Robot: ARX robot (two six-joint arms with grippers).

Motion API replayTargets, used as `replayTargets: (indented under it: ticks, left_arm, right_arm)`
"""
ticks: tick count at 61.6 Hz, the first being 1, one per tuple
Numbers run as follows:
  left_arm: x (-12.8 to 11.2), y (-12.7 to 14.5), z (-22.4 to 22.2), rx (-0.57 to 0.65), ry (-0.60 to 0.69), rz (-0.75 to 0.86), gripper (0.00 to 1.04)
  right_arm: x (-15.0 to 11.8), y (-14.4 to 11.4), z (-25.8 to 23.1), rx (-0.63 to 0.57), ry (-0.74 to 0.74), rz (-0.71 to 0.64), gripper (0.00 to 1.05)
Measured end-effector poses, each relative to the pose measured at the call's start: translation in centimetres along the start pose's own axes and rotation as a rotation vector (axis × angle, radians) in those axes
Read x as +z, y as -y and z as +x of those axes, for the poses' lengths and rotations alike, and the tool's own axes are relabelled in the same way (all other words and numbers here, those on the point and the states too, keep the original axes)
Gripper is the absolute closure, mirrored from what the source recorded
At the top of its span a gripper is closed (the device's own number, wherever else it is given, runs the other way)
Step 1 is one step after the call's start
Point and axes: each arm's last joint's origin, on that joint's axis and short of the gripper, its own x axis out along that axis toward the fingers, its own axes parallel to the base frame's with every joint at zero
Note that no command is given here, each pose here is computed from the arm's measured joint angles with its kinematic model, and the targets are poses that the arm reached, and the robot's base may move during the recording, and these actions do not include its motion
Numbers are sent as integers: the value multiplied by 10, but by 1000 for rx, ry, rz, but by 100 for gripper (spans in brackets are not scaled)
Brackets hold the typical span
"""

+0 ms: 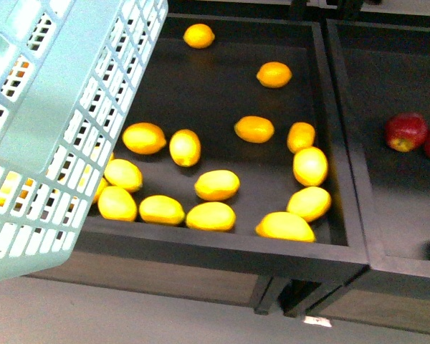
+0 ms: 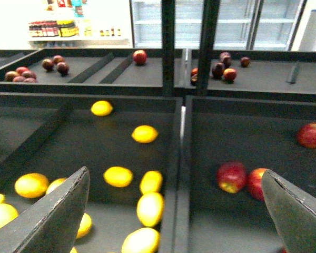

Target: Pick lemon and mango into basket

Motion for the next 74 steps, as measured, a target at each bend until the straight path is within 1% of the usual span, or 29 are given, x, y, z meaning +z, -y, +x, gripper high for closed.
replayTargets:
  ticks: [50,60,61,64,65,66,67,69,74]
  left_arm:
    - [0,0,0,0,1,3,99]
    - [3,0,0,1,39,18,99]
    - [3,0,0,12,42,35,99]
    - [1,6,4,179,22,113,99]
    - [-1,8,6,256,-3,189,99]
    - [-2,9,7,281,-11,201,99]
    - [-3,9,8,322,-33,251,99]
    - [-6,7,10,371,-65,325,99]
    - [-14,1,22,415,-132,474,100]
  right_arm:
    - [0,0,0,2,0,0,9]
    - [0,0,0,4,0,0,9]
    - [0,0,0,4,0,0,9]
    - [0,0,0,2,0,0,9]
    - [0,0,0,2,0,0,9]
    - [0,0,0,2,0,0,9]
    - [0,0,0,2,0,0,9]
    - [0,0,0,2,0,0,9]
    - [0,0,0,1,0,0,9]
